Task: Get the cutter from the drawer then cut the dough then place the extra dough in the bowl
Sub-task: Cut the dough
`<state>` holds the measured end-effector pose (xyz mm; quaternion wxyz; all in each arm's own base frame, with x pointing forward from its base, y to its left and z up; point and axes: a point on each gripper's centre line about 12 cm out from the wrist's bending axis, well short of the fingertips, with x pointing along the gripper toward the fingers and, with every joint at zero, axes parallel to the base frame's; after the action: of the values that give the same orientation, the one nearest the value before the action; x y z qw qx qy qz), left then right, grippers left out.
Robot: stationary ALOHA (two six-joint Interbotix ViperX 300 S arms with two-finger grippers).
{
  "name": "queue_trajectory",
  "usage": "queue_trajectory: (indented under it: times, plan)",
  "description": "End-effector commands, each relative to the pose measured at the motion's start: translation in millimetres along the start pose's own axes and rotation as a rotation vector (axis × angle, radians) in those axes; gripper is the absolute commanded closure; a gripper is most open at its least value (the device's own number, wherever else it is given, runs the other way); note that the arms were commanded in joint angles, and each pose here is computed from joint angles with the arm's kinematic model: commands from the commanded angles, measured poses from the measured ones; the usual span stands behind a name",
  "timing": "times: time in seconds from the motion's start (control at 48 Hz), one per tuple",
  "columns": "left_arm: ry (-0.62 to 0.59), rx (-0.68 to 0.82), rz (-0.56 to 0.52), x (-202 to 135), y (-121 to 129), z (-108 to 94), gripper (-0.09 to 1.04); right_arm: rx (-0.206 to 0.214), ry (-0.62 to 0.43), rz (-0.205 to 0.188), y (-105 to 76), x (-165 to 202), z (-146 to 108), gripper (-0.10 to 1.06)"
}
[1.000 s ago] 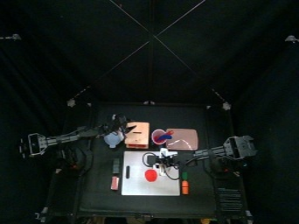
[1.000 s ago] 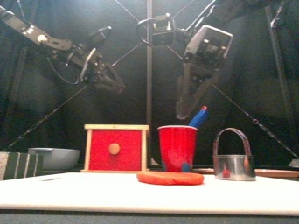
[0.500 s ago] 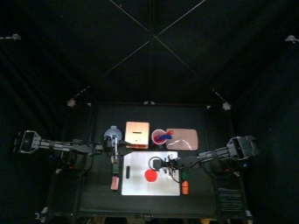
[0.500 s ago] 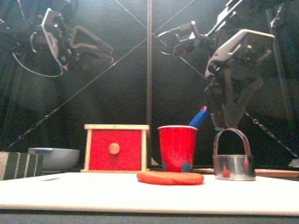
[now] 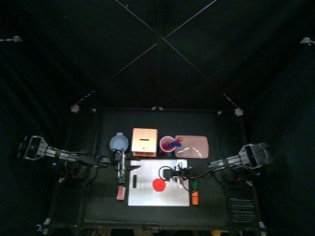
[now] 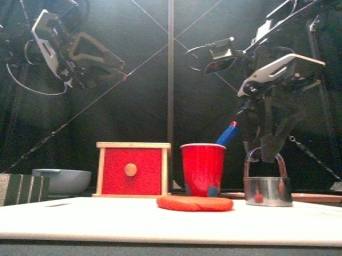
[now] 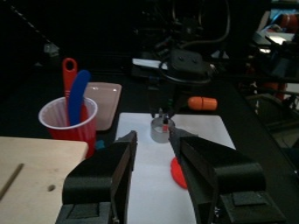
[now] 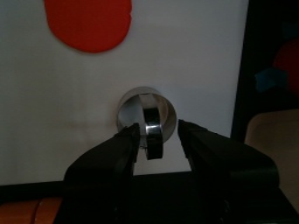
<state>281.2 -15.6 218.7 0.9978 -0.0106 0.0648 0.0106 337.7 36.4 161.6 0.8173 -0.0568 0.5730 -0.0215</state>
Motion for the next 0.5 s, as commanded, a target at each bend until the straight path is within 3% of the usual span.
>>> queue_trajectory:
  times: [0.021, 0.229, 0.333, 0.5]
  plan:
    - [-0.002, 0.010, -0.032, 9, -13, -6, 0.18, 0.014, -0.037, 0.014, 1.3, -10, 6, 0.25]
    - [0.042, 0.025, -0.060, 25, -27, -28, 0.18, 0.024, -0.037, 0.023, 3.0, -11, 6, 0.43]
    - [0.065, 0.034, -0.087, 29, -37, -35, 0.18, 0.045, -0.057, 0.029, 2.9, -17, 12, 0.46]
    - [0.094, 0.037, -0.107, 32, -46, -44, 0.18, 0.099, -0.097, 0.076, 9.5, -30, 38, 0.46]
